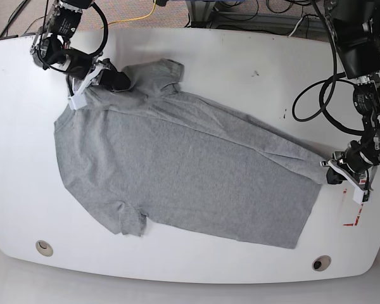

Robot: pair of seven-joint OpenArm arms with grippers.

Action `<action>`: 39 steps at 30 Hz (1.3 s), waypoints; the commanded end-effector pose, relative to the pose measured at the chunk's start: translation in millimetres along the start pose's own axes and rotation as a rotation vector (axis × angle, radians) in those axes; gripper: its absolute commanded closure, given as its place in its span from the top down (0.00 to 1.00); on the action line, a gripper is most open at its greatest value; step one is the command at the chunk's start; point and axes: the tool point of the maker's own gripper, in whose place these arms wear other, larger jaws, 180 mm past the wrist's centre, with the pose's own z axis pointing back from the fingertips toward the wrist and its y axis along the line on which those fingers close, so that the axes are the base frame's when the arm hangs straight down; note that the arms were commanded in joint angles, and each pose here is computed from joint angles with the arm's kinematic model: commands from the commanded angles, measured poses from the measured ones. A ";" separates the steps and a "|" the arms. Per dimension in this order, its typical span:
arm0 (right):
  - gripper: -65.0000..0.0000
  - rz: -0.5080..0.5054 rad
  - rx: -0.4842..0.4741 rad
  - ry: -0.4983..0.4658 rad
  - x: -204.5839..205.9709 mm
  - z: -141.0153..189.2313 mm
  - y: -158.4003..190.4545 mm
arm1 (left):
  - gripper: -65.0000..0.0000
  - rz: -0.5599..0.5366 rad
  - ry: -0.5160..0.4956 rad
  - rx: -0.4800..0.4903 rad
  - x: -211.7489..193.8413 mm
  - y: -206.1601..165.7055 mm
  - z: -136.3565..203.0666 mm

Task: Layout the t-shirt on the table in an organized manner, then fold the t-shirt properly
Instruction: 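Hold the t-shirt edge with both grippers and lift it off the table, then stretch the held edge taut between both grippers above the t-shirt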

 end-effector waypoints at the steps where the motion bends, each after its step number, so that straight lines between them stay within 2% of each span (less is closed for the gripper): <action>1: 0.00 0.076 -0.001 -0.039 12.4 11.6 12.8 | 0.00 -0.016 -0.069 0.001 24.2 1.3 7.1; 9: 0.00 0.146 -0.040 -0.006 -4.2 28.9 28.1 | 0.00 -0.017 -0.072 -0.001 25.2 0.5 7.6; 15: 0.00 0.205 -0.034 -0.030 5.9 36.8 40.8 | 0.00 -0.042 -0.079 -0.017 27.8 -2.7 7.9; 20: 0.00 0.262 -0.045 -0.120 46.5 49.4 37.4 | 0.00 -0.076 -0.149 -0.062 40.7 -19.3 6.4; 25: 0.00 0.296 -0.084 -0.175 94.9 58.8 16.7 | 0.00 -0.104 -0.255 -0.082 80.4 -34.8 16.9; 33: 0.00 0.272 -0.107 -0.267 184.0 68.5 -17.2 | 0.00 -0.133 -0.431 -0.117 151.6 -60.4 40.3; 39: 0.00 0.327 -0.147 -0.306 269.9 74.6 -13.9 | 0.00 -0.151 -0.571 -0.117 214.4 -68.1 70.7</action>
